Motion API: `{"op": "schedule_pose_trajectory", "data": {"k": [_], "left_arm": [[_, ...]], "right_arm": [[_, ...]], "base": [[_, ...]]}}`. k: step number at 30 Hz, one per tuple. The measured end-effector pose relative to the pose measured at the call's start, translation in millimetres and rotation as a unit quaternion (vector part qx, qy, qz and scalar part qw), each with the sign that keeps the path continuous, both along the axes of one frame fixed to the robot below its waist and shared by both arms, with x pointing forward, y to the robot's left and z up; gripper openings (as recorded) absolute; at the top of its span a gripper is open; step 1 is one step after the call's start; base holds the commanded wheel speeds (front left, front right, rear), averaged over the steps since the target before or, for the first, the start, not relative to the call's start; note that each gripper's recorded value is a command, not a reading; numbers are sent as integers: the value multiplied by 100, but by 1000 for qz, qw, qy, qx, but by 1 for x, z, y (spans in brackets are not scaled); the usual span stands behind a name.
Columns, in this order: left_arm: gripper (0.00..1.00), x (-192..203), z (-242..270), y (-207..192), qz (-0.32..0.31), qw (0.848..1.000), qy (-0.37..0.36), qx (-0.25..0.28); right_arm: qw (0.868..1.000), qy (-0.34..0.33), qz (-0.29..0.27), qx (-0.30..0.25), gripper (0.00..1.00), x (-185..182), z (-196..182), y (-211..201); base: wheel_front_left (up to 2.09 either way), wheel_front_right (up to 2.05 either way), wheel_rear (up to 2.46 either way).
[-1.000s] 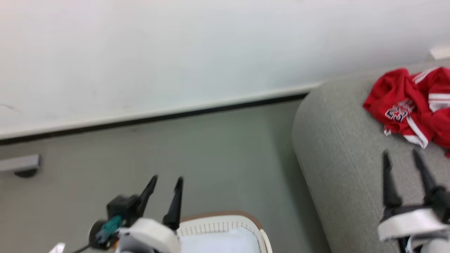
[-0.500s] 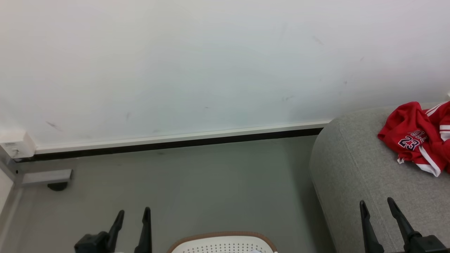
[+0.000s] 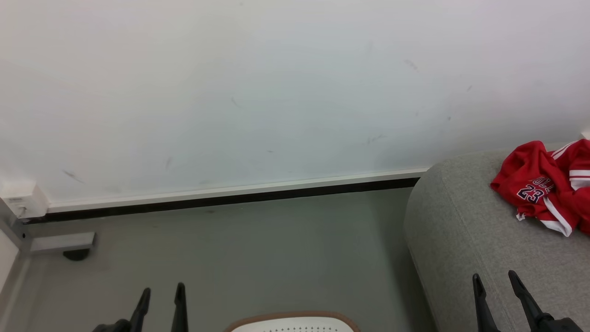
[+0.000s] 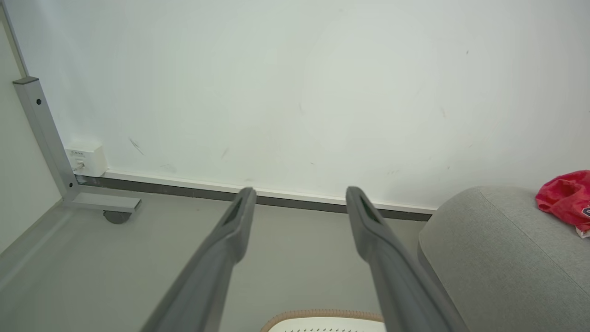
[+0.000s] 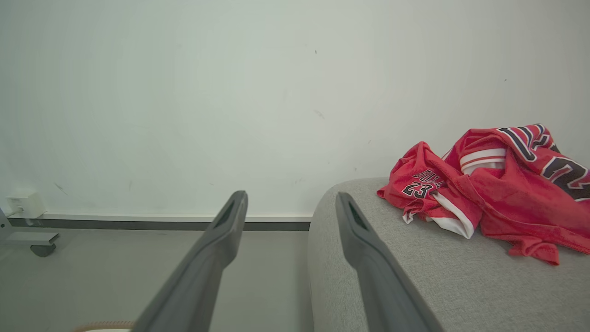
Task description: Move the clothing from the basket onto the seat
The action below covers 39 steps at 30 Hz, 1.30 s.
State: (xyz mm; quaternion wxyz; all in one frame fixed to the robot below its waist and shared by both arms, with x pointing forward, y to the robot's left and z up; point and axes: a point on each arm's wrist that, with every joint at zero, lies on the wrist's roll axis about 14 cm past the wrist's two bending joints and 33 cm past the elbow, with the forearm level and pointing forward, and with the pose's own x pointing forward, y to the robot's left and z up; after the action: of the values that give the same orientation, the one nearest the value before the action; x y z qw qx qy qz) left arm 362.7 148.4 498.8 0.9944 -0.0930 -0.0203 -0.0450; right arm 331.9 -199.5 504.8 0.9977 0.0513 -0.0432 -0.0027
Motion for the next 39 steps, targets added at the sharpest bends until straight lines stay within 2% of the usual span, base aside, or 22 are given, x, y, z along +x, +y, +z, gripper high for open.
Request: {"op": "schedule_pose_trajectory", "data": {"k": [7,8,14,23,39], "left_arm": [[100,-3,-2,6,5,1000,0,2],[0,-3,-3,6,5,1000,1,3],[0,-10,-24,8,10,999,40,-9],[0,-7,-28,18,31,993,62,-92],[0,1,-21,27,51,972,72,-218]], "right_arm": [[1000,8,12,0,100,4,-5,8],[1000,10,14,0,0,4,-6,9],[999,43,10,24,0,-2,-26,10],[993,52,-7,110,0,1,-28,3],[968,53,-23,243,0,11,-24,-5]], "base": [[0,0,0],[0,0,0],[0,0,0],[0,0,0],[0,0,0]]}}
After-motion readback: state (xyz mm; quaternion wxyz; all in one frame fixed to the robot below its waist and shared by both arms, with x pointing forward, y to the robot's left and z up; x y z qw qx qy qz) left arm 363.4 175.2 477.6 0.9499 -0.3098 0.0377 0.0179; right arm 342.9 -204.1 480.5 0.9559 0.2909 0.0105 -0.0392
